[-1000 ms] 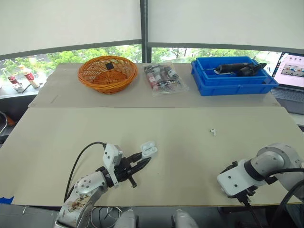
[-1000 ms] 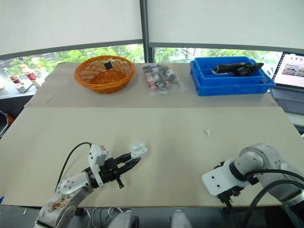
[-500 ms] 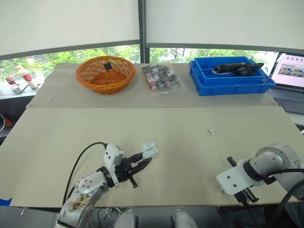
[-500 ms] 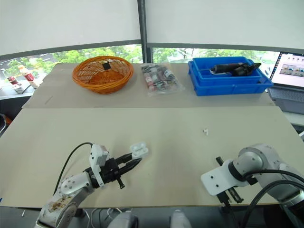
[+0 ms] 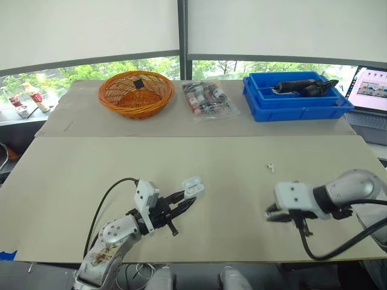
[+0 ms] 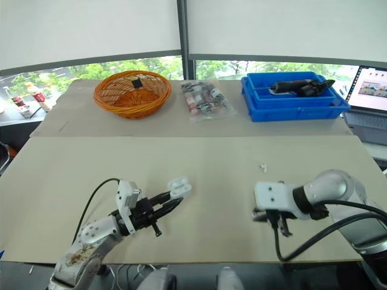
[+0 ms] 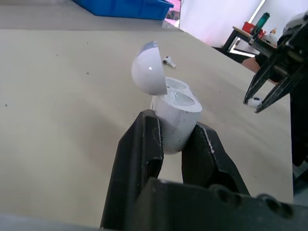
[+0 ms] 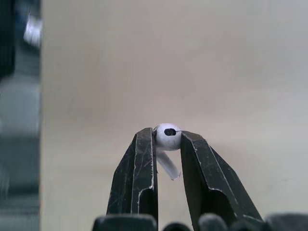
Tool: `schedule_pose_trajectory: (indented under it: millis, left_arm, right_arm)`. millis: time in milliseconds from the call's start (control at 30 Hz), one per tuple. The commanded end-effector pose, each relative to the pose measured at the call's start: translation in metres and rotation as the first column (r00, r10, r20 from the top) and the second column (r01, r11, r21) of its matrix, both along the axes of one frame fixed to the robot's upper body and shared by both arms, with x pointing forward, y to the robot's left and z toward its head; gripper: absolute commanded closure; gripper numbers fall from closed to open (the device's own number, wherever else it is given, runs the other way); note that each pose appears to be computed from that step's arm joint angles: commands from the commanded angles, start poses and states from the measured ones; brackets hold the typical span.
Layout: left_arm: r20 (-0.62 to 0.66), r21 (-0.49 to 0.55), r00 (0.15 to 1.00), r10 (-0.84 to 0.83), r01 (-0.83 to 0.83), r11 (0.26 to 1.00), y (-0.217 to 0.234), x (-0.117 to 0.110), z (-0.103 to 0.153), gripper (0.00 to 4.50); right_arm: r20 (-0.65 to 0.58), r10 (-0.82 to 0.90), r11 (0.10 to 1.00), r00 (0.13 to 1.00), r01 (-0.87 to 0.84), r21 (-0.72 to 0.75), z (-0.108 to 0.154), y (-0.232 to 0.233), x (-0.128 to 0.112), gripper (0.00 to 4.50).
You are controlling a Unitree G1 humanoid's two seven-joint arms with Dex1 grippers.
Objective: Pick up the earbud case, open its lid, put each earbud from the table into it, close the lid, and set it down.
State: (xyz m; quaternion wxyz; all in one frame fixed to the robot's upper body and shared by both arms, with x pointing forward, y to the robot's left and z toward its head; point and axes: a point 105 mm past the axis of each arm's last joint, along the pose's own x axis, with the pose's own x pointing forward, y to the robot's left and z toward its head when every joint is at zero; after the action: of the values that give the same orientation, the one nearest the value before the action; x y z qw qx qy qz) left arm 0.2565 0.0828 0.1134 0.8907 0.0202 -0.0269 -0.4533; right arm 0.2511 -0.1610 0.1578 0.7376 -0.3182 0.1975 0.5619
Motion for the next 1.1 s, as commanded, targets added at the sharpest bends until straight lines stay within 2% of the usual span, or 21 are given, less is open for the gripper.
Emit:
schedule_pose_trajectory:
  millis: [33, 100, 200, 333, 400, 567, 667, 1000, 1100]
  left_arm:
    - [0.070, -0.046, 0.997, 0.022, -0.019, 0.999, -0.005, 0.009, 0.016, 3.97]
    - [0.090, -0.068, 0.996, 0.030, -0.024, 0.997, -0.010, 0.015, 0.022, 3.97]
    - [0.118, -0.095, 0.992, 0.038, -0.026, 0.995, -0.018, 0.022, 0.030, 3.97]
    - [0.156, -0.132, 0.986, 0.055, -0.034, 0.991, -0.029, 0.028, 0.042, 3.97]
    - [0.171, -0.147, 0.984, 0.059, -0.034, 0.989, -0.033, 0.031, 0.046, 3.97]
    - [0.194, -0.185, 0.977, 0.090, -0.053, 0.981, -0.039, 0.036, 0.056, 3.97]
    - [0.199, -0.194, 0.975, 0.095, -0.056, 0.979, -0.041, 0.037, 0.058, 3.97]
    - [0.204, -0.220, 0.975, 0.091, -0.045, 0.974, -0.049, 0.036, 0.065, 3.97]
    - [0.204, -0.225, 0.974, 0.095, -0.048, 0.973, -0.049, 0.036, 0.066, 3.97]
  right_arm:
    - [-0.059, -0.132, 0.928, 0.989, 0.144, 0.343, 0.032, 0.030, 0.003, 4.15]
    - [-0.129, -0.174, 0.822, 0.976, 0.216, 0.526, 0.046, 0.048, 0.005, 4.15]
    - [-0.220, -0.227, 0.640, 0.949, 0.315, 0.701, 0.060, 0.069, 0.014, 4.15]
    - [-0.348, -0.256, 0.411, 0.902, 0.428, 0.805, 0.069, 0.088, 0.024, 4.15]
    - [-0.399, -0.267, 0.329, 0.877, 0.472, 0.818, 0.071, 0.092, 0.029, 4.15]
    - [-0.467, -0.311, 0.272, 0.828, 0.548, 0.791, 0.059, 0.098, 0.034, 4.15]
    - [-0.475, -0.332, 0.277, 0.815, 0.566, 0.777, 0.049, 0.102, 0.033, 4.15]
    - [-0.406, -0.442, 0.303, 0.800, 0.559, 0.772, 0.031, 0.112, 0.034, 4.15]
    - [-0.394, -0.479, 0.282, 0.784, 0.562, 0.778, 0.028, 0.109, 0.037, 4.15]
